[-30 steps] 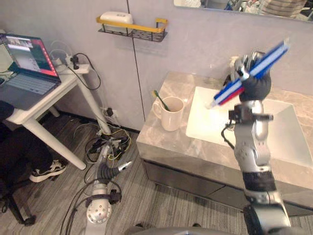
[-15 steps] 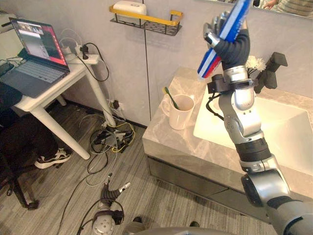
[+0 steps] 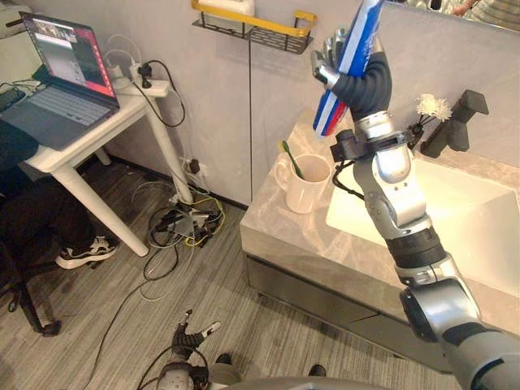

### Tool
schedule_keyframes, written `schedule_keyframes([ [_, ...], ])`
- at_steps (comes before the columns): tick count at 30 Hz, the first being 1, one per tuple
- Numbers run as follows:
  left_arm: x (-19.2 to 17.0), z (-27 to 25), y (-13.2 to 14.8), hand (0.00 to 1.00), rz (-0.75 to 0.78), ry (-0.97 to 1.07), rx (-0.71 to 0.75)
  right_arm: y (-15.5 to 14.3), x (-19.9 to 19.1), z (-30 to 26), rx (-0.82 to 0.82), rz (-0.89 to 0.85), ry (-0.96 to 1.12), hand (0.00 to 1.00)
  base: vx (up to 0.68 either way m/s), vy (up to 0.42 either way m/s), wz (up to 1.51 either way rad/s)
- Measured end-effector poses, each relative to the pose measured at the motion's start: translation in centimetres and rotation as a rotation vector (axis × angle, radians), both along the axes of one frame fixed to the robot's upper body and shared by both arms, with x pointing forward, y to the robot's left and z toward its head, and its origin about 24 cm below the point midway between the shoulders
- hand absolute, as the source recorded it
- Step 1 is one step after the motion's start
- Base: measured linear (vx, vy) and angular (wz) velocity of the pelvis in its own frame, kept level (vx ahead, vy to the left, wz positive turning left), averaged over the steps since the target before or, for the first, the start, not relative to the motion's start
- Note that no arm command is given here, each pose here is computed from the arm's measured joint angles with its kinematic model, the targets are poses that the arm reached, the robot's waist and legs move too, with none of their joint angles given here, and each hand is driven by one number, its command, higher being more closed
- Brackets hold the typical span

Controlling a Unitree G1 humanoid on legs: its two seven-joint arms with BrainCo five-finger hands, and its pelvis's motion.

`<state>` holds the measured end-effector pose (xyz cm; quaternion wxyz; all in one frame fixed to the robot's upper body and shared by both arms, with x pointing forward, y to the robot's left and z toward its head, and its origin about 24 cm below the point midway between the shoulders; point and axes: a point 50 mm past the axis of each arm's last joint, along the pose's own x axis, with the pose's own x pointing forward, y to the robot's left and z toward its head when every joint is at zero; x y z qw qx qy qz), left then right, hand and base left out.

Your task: Organize washtable

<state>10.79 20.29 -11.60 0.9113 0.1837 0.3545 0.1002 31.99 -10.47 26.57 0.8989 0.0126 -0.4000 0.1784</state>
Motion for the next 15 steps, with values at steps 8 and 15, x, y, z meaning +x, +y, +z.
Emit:
schedule_keyframes([
  [8, -0.2, -0.2, 0.5, 0.00, -0.003, 0.017, 0.014, -0.5, 0.2, -2.9, -0.027, -0.008, 0.103, 1.00, 0.00, 0.000, 0.00],
  [15, -0.3, -0.2, 0.6, 0.00, -0.004, 0.021, 0.015, 0.1, 0.2, -4.0, -0.058, 0.014, 0.145, 1.00, 0.00, 0.000, 0.00],
])
